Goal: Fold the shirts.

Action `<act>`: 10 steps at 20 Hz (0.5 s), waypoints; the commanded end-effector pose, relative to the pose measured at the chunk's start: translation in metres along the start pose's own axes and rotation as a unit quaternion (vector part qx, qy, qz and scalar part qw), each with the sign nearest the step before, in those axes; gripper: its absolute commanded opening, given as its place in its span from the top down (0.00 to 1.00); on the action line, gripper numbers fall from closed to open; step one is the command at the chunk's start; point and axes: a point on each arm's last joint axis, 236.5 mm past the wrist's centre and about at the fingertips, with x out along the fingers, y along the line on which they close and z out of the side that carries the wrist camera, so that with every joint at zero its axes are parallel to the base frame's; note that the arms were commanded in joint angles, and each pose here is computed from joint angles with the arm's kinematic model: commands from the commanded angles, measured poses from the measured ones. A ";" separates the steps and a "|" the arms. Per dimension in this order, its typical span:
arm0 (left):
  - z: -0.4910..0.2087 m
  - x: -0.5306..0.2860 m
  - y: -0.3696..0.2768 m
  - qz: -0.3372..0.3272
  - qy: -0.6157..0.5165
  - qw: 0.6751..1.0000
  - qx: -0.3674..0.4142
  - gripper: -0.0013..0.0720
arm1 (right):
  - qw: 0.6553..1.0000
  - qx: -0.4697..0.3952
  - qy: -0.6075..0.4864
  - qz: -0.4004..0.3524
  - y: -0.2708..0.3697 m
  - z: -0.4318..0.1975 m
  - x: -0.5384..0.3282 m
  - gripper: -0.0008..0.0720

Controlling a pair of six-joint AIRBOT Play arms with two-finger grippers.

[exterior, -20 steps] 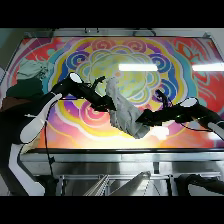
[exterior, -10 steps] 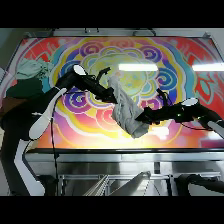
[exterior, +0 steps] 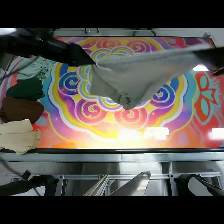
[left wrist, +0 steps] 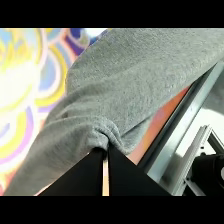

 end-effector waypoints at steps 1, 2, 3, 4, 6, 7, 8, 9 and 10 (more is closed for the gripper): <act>0.010 -0.071 -0.056 0.035 -0.065 0.995 0.068 0.95 | 0.993 -0.109 -0.038 0.037 0.085 0.019 -0.016 0.96; 0.004 -0.075 -0.062 0.033 -0.060 0.995 0.071 0.95 | 0.992 -0.119 -0.023 0.026 0.085 0.011 -0.013 0.96; -0.005 -0.073 -0.063 0.030 -0.053 0.996 0.064 0.95 | 0.992 -0.125 -0.004 0.009 0.079 0.001 -0.009 0.96; -0.016 -0.068 -0.059 0.028 -0.042 0.997 0.050 0.95 | 0.992 -0.124 0.017 -0.008 0.071 -0.008 -0.005 0.96; -0.047 -0.049 -0.043 0.021 -0.006 1.000 0.012 0.95 | 0.990 -0.111 0.070 -0.053 0.042 -0.034 0.003 0.96; -0.064 -0.036 -0.032 0.017 0.015 1.000 -0.010 0.95 | 0.988 -0.102 0.095 -0.072 0.026 -0.047 0.008 0.95; -0.079 -0.023 -0.018 0.014 0.033 0.999 -0.033 0.95 | 0.985 -0.090 0.116 -0.087 0.009 -0.060 0.013 0.92; -0.091 -0.011 -0.006 0.013 0.046 0.998 -0.048 0.95 | 0.983 -0.070 0.135 -0.106 -0.011 -0.073 0.017 0.72; -0.103 0.002 0.008 0.012 0.059 0.996 -0.060 0.95 | 0.980 -0.055 0.147 -0.126 -0.033 -0.084 0.021 0.63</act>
